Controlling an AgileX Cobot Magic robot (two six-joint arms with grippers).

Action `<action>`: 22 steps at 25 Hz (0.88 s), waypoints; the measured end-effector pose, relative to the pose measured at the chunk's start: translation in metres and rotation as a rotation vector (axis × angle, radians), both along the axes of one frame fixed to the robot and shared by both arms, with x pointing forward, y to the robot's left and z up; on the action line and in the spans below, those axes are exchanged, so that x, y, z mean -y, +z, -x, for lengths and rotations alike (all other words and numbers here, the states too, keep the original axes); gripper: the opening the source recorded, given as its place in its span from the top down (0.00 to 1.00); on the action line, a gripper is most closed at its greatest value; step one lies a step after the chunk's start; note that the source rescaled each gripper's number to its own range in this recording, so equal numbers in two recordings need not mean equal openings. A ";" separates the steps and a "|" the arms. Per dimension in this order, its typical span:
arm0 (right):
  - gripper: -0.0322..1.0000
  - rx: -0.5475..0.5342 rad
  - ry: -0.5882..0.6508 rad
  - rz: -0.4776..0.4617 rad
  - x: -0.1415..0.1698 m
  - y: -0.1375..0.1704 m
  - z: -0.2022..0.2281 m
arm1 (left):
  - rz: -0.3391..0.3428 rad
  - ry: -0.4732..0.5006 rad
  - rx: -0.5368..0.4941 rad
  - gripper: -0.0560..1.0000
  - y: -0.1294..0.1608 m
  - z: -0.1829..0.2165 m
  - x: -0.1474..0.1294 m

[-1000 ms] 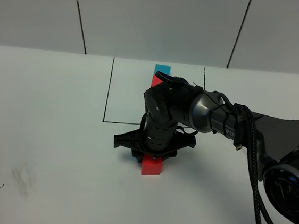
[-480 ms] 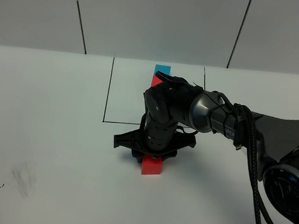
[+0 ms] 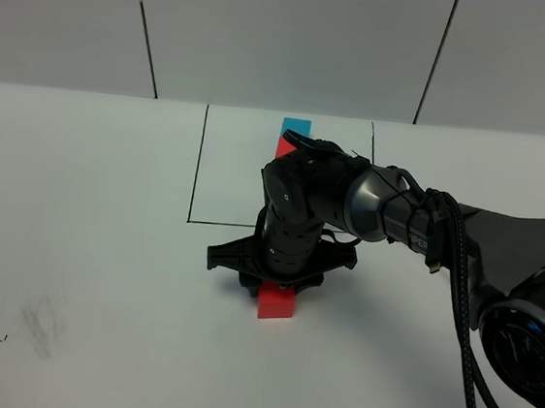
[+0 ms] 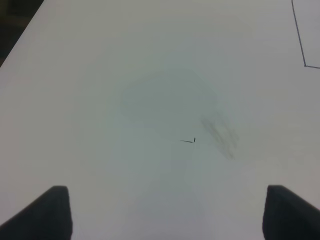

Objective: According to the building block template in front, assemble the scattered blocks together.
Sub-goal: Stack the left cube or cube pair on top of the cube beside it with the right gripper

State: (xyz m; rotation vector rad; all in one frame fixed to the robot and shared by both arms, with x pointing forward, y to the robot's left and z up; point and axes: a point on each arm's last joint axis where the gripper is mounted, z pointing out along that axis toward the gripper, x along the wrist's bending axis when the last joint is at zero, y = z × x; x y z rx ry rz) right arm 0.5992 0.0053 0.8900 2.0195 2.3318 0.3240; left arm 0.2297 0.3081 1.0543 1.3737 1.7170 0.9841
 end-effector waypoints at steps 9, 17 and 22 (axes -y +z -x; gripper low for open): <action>0.26 0.002 -0.001 -0.012 -0.002 0.001 0.000 | 0.000 0.000 0.000 0.01 0.000 0.000 0.000; 0.09 0.005 0.005 -0.013 -0.002 0.001 0.000 | 0.000 0.000 0.000 0.01 0.000 0.000 0.000; 0.08 0.022 0.041 0.008 -0.006 0.001 0.003 | 0.000 0.000 0.000 0.01 0.000 0.000 0.000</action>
